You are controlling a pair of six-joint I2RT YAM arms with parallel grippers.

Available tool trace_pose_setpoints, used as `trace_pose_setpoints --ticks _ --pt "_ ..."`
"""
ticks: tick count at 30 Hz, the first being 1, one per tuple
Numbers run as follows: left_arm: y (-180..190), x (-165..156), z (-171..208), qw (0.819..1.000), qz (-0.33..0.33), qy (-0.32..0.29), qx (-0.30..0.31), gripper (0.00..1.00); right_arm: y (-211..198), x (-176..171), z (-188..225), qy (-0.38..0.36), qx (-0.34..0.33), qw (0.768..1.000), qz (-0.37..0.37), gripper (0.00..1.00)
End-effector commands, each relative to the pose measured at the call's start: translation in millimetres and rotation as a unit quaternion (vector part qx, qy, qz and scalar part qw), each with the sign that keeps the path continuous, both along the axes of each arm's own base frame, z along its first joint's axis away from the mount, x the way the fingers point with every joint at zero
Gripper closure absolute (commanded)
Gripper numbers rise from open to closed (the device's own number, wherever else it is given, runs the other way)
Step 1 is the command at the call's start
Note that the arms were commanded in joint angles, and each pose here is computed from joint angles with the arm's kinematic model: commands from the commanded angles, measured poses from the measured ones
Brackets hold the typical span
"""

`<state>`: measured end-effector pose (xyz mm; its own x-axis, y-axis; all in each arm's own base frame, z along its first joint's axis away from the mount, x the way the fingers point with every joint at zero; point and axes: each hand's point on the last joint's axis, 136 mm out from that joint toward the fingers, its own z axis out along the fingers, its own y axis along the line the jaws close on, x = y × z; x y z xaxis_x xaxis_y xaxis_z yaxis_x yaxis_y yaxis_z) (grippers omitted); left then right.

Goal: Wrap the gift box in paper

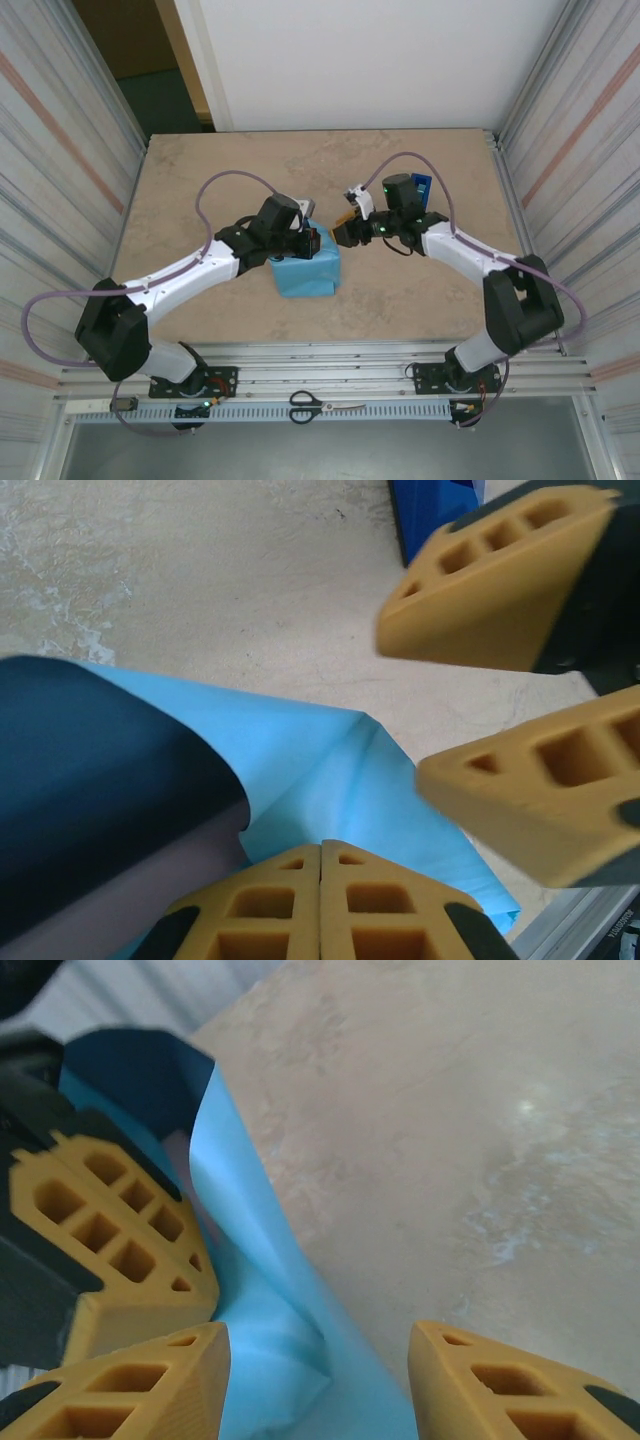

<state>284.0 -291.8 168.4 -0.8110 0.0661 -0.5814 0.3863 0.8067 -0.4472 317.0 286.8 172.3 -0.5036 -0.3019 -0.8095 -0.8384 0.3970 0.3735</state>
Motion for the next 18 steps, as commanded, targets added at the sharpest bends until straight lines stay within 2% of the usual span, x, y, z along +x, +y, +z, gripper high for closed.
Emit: trace_pose_setpoints --ticks 1,11,18 --pt "17 -21 -37 0.997 0.002 0.046 0.055 0.95 12 -8 18 -0.076 0.024 0.991 0.106 0.5" --pt "21 -24 -39 0.997 0.004 0.045 0.056 0.96 29 -2 4 -0.06 0.01 0.982 0.179 0.48" --pt "22 -24 -36 0.998 0.003 0.04 0.056 0.96 30 5 -11 -0.058 -0.01 0.981 0.186 0.5"
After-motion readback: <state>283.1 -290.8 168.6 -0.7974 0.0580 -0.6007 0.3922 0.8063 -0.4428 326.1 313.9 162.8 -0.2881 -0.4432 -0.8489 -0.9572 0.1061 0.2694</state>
